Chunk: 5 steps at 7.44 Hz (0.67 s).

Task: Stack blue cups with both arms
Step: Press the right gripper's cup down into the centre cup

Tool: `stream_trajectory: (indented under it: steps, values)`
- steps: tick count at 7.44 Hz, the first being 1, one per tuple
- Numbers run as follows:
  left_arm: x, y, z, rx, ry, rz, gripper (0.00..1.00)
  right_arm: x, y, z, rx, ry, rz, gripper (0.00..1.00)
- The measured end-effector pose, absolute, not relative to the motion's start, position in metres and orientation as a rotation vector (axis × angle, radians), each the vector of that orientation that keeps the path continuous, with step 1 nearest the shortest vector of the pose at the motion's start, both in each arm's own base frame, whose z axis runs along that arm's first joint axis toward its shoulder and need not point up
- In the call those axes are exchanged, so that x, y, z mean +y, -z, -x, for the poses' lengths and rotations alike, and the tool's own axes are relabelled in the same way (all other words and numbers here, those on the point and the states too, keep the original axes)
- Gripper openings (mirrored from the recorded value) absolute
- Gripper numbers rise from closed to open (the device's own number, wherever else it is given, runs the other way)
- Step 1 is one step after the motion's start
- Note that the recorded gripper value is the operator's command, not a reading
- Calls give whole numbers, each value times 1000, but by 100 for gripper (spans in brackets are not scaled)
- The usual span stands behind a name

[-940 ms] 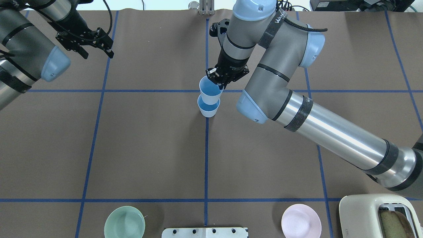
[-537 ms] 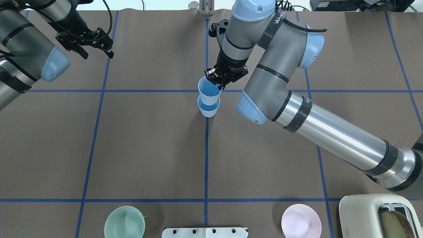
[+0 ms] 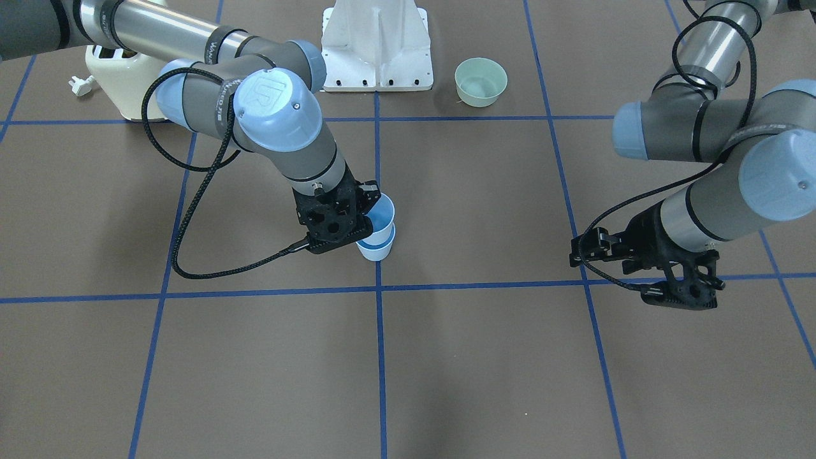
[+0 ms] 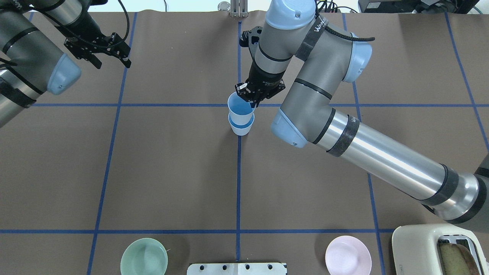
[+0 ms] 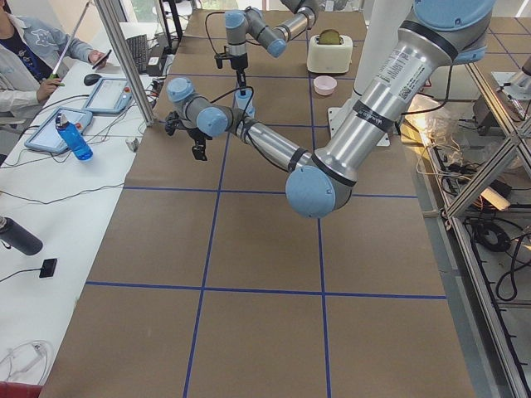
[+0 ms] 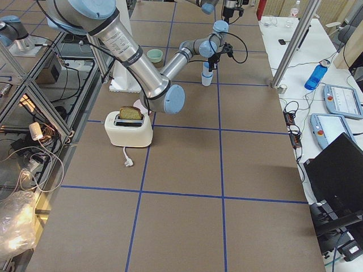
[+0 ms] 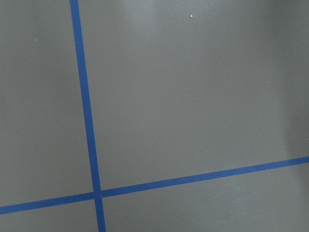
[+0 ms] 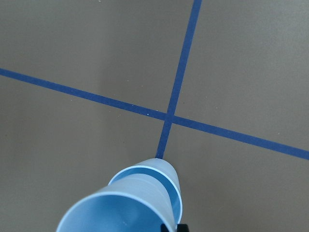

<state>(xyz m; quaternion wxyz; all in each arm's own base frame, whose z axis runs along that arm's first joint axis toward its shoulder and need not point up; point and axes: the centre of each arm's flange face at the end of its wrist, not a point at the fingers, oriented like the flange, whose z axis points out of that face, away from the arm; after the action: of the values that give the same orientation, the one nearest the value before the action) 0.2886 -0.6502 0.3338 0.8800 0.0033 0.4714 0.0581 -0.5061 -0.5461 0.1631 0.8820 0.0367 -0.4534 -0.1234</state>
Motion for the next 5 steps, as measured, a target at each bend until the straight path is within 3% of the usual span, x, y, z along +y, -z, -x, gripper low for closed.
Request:
stream_trajectory:
  steps: [2,3,5]
  values:
    - [-650,-334,-289,982,-121,-6,98,-543,-165,510,-942,263,-72,20]
    - [-650,-334,-289,982,-121,-6,98,-543,-166,511,-940,264,-70,30]
    - [-650,-334,-289,982,-121,-7,98,-543,-167,512,-938,264,-68,81]
